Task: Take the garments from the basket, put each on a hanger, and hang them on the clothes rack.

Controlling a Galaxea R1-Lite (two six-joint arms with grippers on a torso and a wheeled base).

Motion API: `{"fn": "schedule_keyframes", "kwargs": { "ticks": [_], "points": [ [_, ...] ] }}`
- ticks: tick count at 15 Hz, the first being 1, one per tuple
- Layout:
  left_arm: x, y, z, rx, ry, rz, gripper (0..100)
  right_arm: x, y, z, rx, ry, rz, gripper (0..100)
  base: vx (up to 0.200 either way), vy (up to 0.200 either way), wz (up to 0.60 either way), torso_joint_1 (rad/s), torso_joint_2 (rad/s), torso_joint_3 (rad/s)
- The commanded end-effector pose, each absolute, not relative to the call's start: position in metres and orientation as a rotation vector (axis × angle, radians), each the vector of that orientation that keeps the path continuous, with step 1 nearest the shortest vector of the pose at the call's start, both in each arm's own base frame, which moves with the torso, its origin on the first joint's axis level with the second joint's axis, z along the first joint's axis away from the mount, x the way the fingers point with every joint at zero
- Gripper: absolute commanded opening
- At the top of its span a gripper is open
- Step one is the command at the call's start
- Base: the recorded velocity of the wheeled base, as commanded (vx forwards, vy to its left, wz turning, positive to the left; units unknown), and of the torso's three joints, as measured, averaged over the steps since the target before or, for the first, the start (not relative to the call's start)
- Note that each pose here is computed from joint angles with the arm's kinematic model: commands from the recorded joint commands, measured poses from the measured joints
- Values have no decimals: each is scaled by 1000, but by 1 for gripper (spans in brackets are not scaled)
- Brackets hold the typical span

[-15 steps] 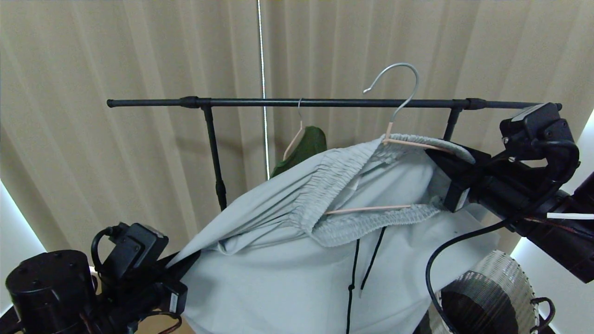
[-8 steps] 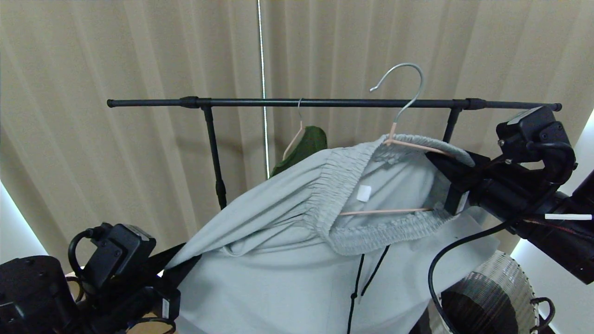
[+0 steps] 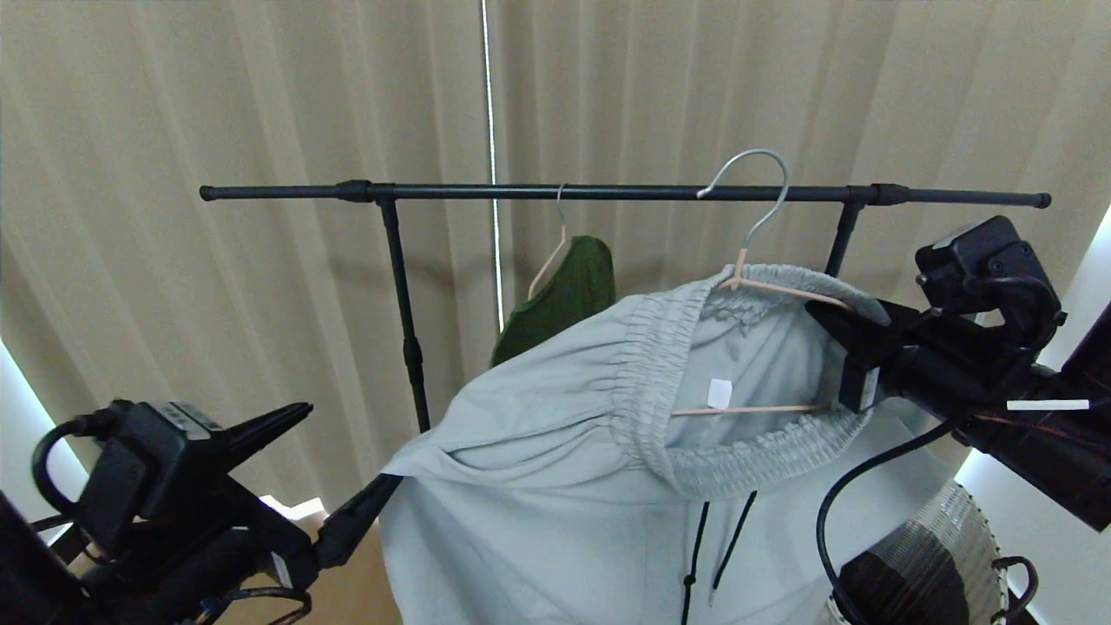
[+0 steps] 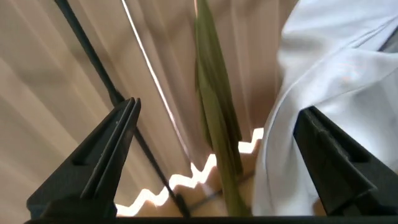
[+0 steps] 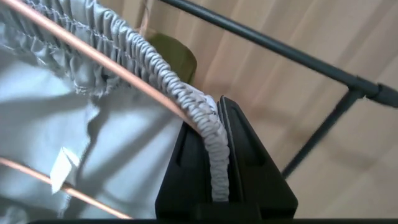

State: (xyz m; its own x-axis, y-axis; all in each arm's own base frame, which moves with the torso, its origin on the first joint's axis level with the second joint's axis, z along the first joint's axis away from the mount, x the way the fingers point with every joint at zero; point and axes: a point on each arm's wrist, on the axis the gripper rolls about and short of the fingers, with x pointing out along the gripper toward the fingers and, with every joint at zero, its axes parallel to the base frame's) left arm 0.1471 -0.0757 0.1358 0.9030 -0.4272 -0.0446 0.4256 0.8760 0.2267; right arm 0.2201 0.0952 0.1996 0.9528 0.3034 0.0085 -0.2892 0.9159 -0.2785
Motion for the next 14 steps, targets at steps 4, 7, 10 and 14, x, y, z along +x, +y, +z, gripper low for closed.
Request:
{"fn": "schedule_keyframes", "kwargs": {
  "ticks": [4, 7, 10, 14],
  "points": [
    [105, -54, 161, 100, -185, -430, 100, 216, 81, 191, -297, 21, 208, 0, 0, 0, 0, 0, 0, 0],
    [103, -52, 159, 96, -154, -432, 100, 198, 56, 181, -304, 63, 129, 0, 0, 0, 0, 0, 0, 0],
    [102, -52, 160, 105, -165, -434, 100, 188, 37, 181, -311, 103, 56, 0, 0, 0, 0, 0, 0, 0],
    [97, -49, 164, 114, -206, -427, 100, 185, 17, 178, -313, 172, -51, 0, 0, 0, 0, 0, 0, 0]
  ]
}}
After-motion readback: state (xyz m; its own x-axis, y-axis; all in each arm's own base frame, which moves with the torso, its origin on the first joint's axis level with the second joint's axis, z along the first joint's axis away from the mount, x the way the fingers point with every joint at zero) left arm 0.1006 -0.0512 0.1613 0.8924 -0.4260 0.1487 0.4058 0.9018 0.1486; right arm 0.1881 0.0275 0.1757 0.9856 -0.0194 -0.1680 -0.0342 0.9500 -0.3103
